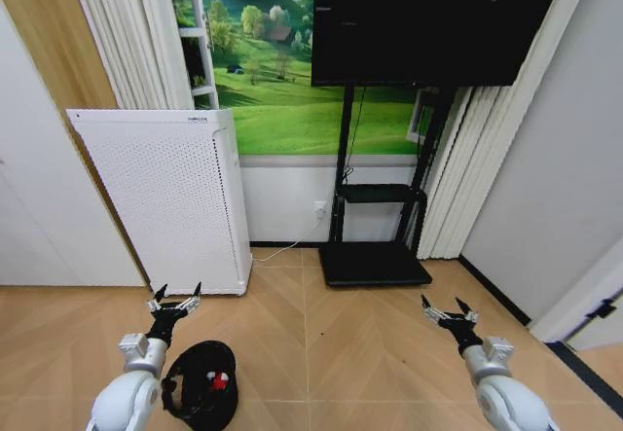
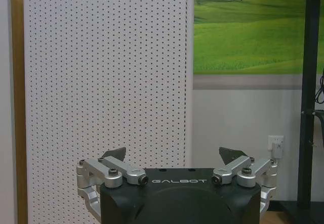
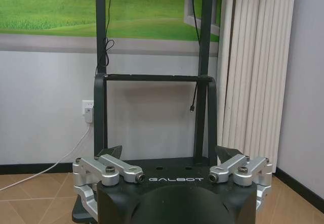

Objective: Pick up the trash bin and place the garbage on the floor into it.

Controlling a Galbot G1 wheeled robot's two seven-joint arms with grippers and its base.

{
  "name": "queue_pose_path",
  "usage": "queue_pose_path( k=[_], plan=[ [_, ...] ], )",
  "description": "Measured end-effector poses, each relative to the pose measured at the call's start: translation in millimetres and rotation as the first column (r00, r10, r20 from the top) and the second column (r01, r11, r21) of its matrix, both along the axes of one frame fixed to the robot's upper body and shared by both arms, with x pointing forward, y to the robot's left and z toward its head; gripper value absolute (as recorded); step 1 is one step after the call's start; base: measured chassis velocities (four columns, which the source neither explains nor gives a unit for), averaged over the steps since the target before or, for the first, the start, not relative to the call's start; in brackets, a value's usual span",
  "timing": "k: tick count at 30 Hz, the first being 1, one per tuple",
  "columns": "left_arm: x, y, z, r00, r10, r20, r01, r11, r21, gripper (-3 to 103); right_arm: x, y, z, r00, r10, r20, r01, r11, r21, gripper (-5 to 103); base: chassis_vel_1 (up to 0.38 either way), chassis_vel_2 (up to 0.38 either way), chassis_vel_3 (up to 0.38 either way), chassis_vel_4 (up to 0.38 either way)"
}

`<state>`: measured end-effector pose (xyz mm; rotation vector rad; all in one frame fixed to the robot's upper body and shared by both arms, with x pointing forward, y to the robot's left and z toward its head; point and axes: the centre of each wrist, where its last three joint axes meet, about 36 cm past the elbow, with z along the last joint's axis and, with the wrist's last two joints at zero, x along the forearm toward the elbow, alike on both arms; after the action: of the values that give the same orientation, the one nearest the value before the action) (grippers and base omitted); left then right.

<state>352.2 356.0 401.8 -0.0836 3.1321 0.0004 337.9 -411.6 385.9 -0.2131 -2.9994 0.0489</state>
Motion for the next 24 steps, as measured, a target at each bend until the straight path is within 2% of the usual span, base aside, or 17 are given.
queue_pose_path(
  k=[24],
  plan=[
    [0.0, 0.0, 0.0, 1.0, 0.0, 0.0, 0.0, 1.0, 0.0, 100, 0.0, 0.0, 0.0, 1.0, 0.0, 0.0, 0.0, 1.0, 0.0, 100, 0.0, 0.0, 0.0, 0.0]
  ],
)
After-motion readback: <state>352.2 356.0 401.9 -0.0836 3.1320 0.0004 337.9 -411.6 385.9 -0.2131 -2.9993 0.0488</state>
